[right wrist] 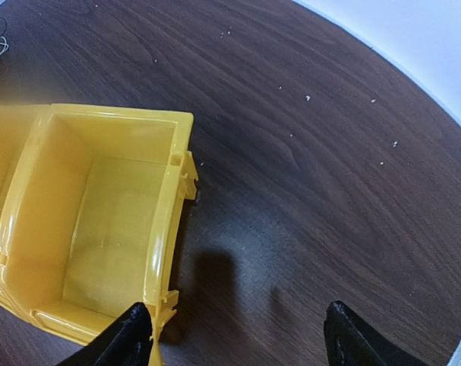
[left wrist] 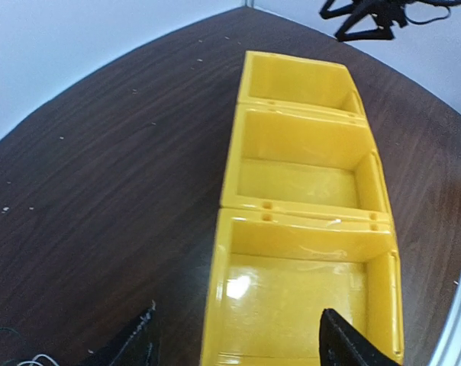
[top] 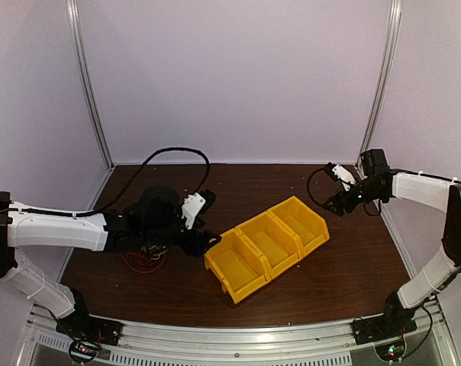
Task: Untangle the cables
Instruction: Move the bin to the center of the board, then move the tangled cables to the center of the board.
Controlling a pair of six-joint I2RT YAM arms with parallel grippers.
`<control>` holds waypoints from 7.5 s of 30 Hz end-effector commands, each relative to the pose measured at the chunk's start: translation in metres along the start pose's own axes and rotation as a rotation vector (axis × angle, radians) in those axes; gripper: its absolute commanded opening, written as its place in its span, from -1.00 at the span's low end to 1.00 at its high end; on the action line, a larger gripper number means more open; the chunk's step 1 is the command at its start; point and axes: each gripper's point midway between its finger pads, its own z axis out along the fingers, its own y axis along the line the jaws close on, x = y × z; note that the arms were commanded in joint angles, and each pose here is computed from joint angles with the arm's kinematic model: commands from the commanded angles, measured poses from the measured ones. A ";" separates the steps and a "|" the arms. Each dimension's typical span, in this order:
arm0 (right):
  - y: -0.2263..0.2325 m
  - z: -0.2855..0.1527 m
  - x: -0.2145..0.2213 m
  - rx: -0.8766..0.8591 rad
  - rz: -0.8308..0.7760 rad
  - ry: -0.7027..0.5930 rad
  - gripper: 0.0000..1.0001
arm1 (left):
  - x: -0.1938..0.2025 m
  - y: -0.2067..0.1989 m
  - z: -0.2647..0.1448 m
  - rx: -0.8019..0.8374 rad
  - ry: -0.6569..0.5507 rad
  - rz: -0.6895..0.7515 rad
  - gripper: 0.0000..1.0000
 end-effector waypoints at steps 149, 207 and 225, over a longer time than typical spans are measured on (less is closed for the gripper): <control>0.022 -0.002 -0.039 -0.068 -0.005 -0.022 0.24 | -0.055 0.140 0.199 -0.181 0.139 -0.353 0.64; 0.161 0.016 -0.020 -0.232 -0.490 0.172 0.21 | 0.109 -0.024 0.026 0.168 0.451 -0.110 0.24; 0.179 0.020 -0.049 -0.319 -0.487 0.110 0.12 | 0.031 0.005 -0.044 0.082 0.322 -0.140 0.69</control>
